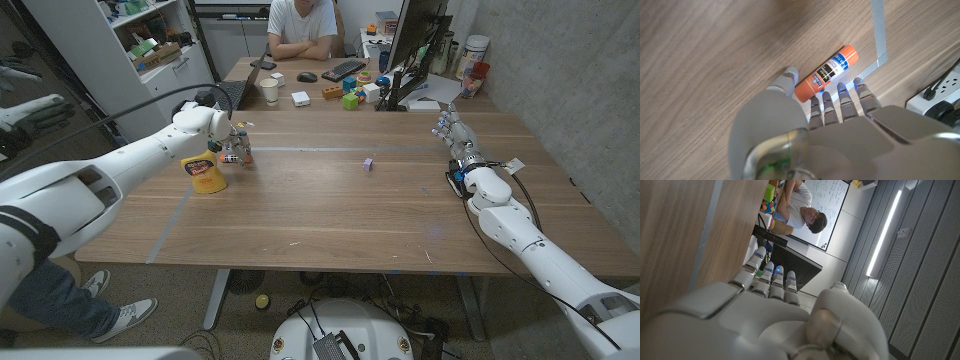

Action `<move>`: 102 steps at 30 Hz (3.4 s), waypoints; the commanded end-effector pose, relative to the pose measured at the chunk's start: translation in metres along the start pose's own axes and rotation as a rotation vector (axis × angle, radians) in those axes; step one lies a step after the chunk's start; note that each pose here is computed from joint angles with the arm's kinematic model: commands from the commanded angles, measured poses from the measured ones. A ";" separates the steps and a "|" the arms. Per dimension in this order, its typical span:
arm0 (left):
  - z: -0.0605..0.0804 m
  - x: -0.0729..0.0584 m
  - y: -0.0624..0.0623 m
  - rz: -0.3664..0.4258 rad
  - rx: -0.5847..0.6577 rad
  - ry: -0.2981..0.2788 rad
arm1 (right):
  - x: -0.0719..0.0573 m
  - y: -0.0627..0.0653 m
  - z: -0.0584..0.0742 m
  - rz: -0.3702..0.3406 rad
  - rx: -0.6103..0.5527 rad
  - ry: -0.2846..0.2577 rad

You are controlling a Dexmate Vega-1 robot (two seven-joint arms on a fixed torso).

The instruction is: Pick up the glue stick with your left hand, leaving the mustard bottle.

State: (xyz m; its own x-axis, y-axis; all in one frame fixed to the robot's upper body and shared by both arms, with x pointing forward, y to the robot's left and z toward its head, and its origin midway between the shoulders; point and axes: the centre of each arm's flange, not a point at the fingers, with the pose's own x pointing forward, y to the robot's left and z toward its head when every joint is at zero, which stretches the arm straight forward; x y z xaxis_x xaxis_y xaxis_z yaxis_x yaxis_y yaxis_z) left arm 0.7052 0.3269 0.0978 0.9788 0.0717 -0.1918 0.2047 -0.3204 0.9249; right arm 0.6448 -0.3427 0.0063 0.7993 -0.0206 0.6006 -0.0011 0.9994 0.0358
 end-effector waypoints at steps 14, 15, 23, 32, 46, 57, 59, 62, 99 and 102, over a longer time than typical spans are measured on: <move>-0.003 0.001 -0.012 0.052 0.090 0.061 | -0.002 0.002 -0.005 -0.007 0.007 0.001; -0.003 0.001 -0.013 0.054 0.089 0.061 | -0.002 0.002 -0.006 -0.006 0.007 0.001; 0.000 0.003 -0.017 0.084 0.093 0.063 | -0.003 0.003 -0.007 -0.008 0.005 0.002; 0.008 0.011 -0.019 0.144 0.104 0.065 | -0.004 0.000 -0.010 -0.016 0.003 0.006; 0.017 0.013 -0.019 0.304 0.046 0.098 | 0.002 -0.005 -0.009 -0.017 0.000 0.001; 0.021 0.010 -0.026 0.359 -0.009 0.105 | 0.006 -0.005 -0.006 -0.017 -0.005 -0.017; 0.020 0.010 -0.026 0.365 -0.035 0.107 | 0.006 -0.006 -0.006 -0.019 -0.001 -0.019; 0.022 0.011 -0.027 0.382 -0.066 0.107 | 0.006 -0.007 -0.006 -0.022 -0.007 -0.022; 0.022 -0.008 -0.021 0.430 -0.141 0.142 | 0.007 -0.002 0.001 -0.013 -0.004 -0.038; 0.020 -0.011 -0.019 0.432 -0.140 0.145 | 0.007 -0.002 0.002 -0.011 -0.004 -0.040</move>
State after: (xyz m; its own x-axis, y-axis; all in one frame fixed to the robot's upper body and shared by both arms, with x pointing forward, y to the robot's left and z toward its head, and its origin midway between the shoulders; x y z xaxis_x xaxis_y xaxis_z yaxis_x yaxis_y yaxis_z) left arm 0.6993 0.3047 0.0682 0.9651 0.0465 0.2576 -0.2394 -0.2412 0.9405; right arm 0.6517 -0.3494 0.0072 0.7807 -0.0416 0.6235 0.0170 0.9988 0.0454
